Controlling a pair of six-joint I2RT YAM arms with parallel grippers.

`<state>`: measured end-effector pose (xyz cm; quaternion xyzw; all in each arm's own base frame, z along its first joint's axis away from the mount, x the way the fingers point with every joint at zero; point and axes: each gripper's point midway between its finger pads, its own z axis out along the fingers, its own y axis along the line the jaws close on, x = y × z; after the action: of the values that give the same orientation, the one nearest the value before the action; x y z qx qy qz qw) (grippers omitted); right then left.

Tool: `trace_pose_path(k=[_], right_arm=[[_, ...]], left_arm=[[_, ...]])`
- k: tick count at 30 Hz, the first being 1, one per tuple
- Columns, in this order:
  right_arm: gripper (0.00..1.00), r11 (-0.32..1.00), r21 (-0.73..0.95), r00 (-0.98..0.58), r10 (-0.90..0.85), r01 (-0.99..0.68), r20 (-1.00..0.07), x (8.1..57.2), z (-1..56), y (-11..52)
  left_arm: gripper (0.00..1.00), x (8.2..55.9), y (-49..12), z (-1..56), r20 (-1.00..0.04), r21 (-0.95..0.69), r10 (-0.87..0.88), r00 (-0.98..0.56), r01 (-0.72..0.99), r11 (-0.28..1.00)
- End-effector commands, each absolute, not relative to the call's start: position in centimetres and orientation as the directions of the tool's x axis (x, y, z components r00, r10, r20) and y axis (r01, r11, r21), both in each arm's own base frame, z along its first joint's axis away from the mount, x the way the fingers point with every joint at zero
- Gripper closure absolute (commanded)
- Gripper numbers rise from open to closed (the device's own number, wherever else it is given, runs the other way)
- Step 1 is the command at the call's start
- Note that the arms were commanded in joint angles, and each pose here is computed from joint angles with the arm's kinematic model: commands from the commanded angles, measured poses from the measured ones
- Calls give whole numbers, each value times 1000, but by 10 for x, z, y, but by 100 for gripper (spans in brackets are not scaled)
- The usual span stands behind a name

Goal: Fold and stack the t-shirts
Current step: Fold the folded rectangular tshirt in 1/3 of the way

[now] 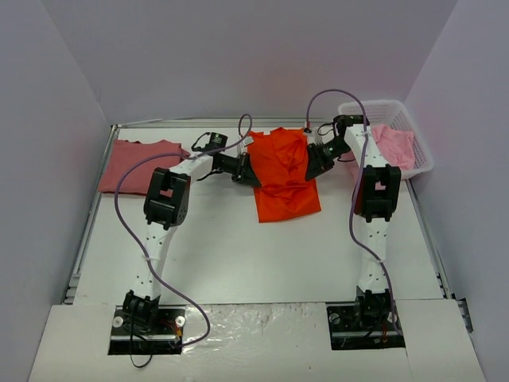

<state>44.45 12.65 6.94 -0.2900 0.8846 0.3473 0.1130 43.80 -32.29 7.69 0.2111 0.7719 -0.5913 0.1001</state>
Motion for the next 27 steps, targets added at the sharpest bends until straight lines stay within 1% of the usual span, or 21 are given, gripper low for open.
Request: trace_pose_path(k=[1,2,3,4,5,6,8,9,10,11,13,14,17,18,19,20,21,22,24,26,27], right_arm=[[71,591,543,-802,-422,-596,-422,451,80,127],[61,592,542,-802,-421,-597,-424,453,79,127],[47,594,540,-803,-417,-596,-426,454,80,126],[33,586,545,-800,-414,-599,-434,453,84,128],[30,583,541,-794,-414,-607,-444,454,88,128],[22,586,517,-780,-416,-623,-467,455,99,127],[14,593,480,-755,-414,-647,-508,459,119,126],[11,595,447,-730,-409,-668,-547,461,140,127],[7,600,430,-719,-402,-675,-567,462,152,126],[1,603,413,-707,-401,-682,-582,461,163,126],[0,608,349,-659,-410,-713,-631,453,198,125],[0,608,344,-657,-418,-716,-628,443,202,125],[0,627,220,-563,-422,-747,-710,420,256,119],[0,664,164,-542,-415,-730,-731,396,276,113],[0,700,50,-439,-389,-712,-810,410,298,109],[0,746,0,-397,-354,-666,-847,405,311,104],[0,805,-166,-271,-374,-569,-887,395,322,88],[0,829,-222,-235,-384,-513,-893,389,318,81],[0,828,-337,-141,-438,-449,-888,362,300,70],[0,797,-352,-143,-472,-492,-870,352,279,74],[0,795,-339,-168,-475,-503,-864,350,267,76]], left_arm=[[97,448,-315,122,-509,-819,179,-842,538,201],[91,448,-314,121,-513,-815,179,-840,541,206],[71,449,-312,125,-528,-804,180,-830,556,208],[65,449,-308,126,-519,-806,177,-836,548,225],[58,449,-307,128,-527,-799,177,-832,555,231],[33,448,-303,139,-554,-775,181,-813,583,246],[23,449,-294,166,-608,-727,175,-774,632,270],[10,446,-289,175,-628,-704,184,-756,652,281],[5,446,-285,185,-649,-675,185,-738,671,308],[4,441,-279,215,-701,-623,183,-690,716,314],[6,432,-269,236,-742,-546,212,-636,756,361],[5,421,-262,266,-795,-471,219,-565,804,363],[6,395,-243,286,-832,-336,283,-477,839,427],[6,385,-232,315,-880,-164,316,-355,851,498],[6,373,-225,298,-861,-116,365,-353,836,537],[6,368,-198,319,-865,97,433,-253,762,640],[6,360,-209,320,-859,200,479,-180,744,638],[6,350,-196,285,-813,239,541,-216,723,648],[6,353,-165,282,-797,313,552,-245,613,725],[6,355,-123,254,-759,387,569,-316,483,785],[6,362,-112,256,-756,448,590,-284,432,782]])
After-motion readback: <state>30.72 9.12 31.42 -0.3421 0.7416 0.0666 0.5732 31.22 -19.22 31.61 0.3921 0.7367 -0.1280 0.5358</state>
